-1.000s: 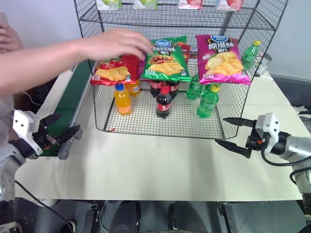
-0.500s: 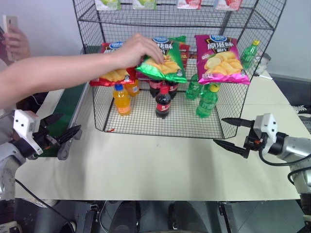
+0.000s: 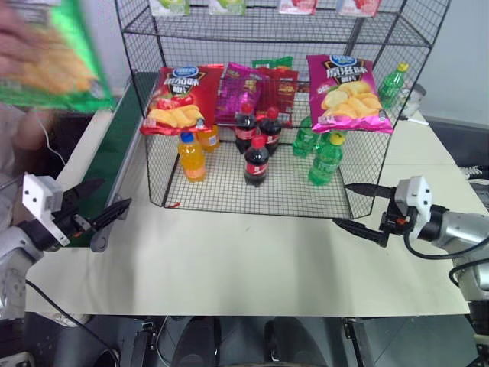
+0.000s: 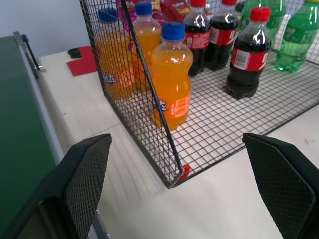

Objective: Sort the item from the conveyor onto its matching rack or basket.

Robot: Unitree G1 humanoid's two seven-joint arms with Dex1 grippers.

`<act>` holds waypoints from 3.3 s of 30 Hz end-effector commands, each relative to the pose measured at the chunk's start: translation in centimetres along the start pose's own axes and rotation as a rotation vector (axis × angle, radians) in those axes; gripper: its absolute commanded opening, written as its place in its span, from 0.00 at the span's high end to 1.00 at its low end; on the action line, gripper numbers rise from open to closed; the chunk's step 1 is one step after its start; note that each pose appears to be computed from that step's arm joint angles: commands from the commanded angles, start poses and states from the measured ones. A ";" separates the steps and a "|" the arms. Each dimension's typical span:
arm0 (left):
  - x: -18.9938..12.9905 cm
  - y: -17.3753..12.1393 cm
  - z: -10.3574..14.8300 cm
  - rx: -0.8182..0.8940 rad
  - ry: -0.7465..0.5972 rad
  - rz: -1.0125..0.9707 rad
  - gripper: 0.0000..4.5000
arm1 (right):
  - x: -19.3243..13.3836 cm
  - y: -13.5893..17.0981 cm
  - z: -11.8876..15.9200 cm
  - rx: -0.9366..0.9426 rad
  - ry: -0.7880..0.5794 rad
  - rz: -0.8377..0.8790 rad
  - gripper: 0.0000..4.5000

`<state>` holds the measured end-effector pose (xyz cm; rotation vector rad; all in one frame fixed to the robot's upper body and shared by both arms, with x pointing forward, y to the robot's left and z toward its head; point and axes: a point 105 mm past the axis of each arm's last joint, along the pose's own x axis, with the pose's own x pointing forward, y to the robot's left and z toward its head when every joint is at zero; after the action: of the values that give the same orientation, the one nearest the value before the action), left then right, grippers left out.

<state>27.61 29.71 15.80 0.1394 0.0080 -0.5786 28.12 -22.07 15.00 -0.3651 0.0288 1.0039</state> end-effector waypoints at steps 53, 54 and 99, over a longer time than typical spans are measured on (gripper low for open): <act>-0.9 0.6 2.2 0.192 -0.075 0.072 0.00 | 1.8 0.0 1.7 -0.066 -0.031 0.035 0.01; -0.9 0.6 2.2 0.193 -0.077 0.071 0.00 | 1.8 0.0 1.7 -0.066 -0.031 0.035 0.01; -3.2 0.1 0.5 0.344 0.035 0.086 0.00 | 3.9 1.3 3.2 -0.014 -0.099 0.122 0.01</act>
<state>25.15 31.13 15.32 0.4159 -0.0342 -0.5066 29.10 -17.96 15.63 -0.3185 0.0047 1.1173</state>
